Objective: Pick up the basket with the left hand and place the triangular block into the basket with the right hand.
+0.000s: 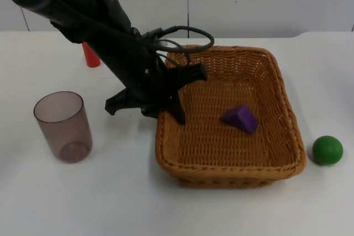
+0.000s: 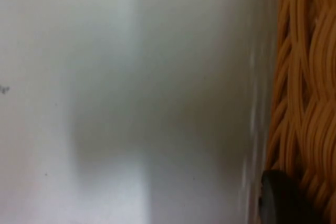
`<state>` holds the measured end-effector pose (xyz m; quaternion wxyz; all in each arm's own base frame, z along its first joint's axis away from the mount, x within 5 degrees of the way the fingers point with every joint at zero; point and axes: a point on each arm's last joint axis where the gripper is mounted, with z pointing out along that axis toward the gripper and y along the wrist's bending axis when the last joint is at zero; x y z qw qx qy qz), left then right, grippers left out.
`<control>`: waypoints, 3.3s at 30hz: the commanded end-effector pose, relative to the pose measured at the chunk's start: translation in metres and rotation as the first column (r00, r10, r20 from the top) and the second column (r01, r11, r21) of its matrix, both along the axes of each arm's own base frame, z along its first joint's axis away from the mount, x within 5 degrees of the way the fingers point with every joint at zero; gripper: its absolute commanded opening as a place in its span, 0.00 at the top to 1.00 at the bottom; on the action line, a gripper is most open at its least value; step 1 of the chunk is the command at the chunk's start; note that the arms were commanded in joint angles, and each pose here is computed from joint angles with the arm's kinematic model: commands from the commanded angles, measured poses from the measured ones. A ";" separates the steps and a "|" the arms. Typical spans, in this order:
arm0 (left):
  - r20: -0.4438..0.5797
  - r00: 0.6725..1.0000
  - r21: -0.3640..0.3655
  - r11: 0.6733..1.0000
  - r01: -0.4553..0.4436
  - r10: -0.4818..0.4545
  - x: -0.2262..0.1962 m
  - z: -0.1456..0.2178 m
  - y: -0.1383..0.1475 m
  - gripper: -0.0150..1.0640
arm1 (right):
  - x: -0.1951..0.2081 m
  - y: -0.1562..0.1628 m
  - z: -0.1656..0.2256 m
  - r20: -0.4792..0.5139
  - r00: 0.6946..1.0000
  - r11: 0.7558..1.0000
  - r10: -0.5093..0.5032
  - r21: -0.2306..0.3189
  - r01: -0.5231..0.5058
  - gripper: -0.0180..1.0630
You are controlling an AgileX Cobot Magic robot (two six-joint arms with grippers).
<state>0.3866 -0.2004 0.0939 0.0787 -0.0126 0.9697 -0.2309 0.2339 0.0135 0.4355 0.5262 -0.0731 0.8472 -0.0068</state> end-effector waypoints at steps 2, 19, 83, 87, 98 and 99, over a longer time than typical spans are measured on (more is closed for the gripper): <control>0.014 1.000 -0.021 1.000 -0.013 0.014 0.002 0.007 -0.002 0.94 | -0.002 0.001 0.001 0.007 1.000 1.000 0.009 -0.011 -0.009 0.01; 0.141 0.986 0.016 0.996 0.085 -0.087 0.012 0.056 -0.002 0.01 | -0.003 0.001 0.000 -0.001 1.000 1.000 0.012 -0.012 -0.012 0.01; 0.825 0.564 0.248 0.886 -0.392 0.019 -0.138 0.343 0.212 0.01 | 0.000 0.001 0.007 0.073 0.997 1.000 -0.003 0.012 0.002 0.01; 0.831 0.555 0.213 0.893 -0.396 0.048 -0.138 0.344 0.211 0.01 | 0.002 0.001 0.013 0.138 0.990 0.998 -0.024 0.057 0.017 0.01; 0.774 0.628 0.223 0.898 -0.380 0.074 -0.154 0.342 0.209 0.01 | -0.012 -0.002 0.015 0.102 0.994 0.999 -0.034 0.037 0.030 0.01; 0.781 0.620 0.223 0.894 -0.389 0.075 -0.163 0.346 0.209 0.01 | -0.023 -0.002 0.020 0.113 0.993 0.999 -0.034 0.038 0.030 0.01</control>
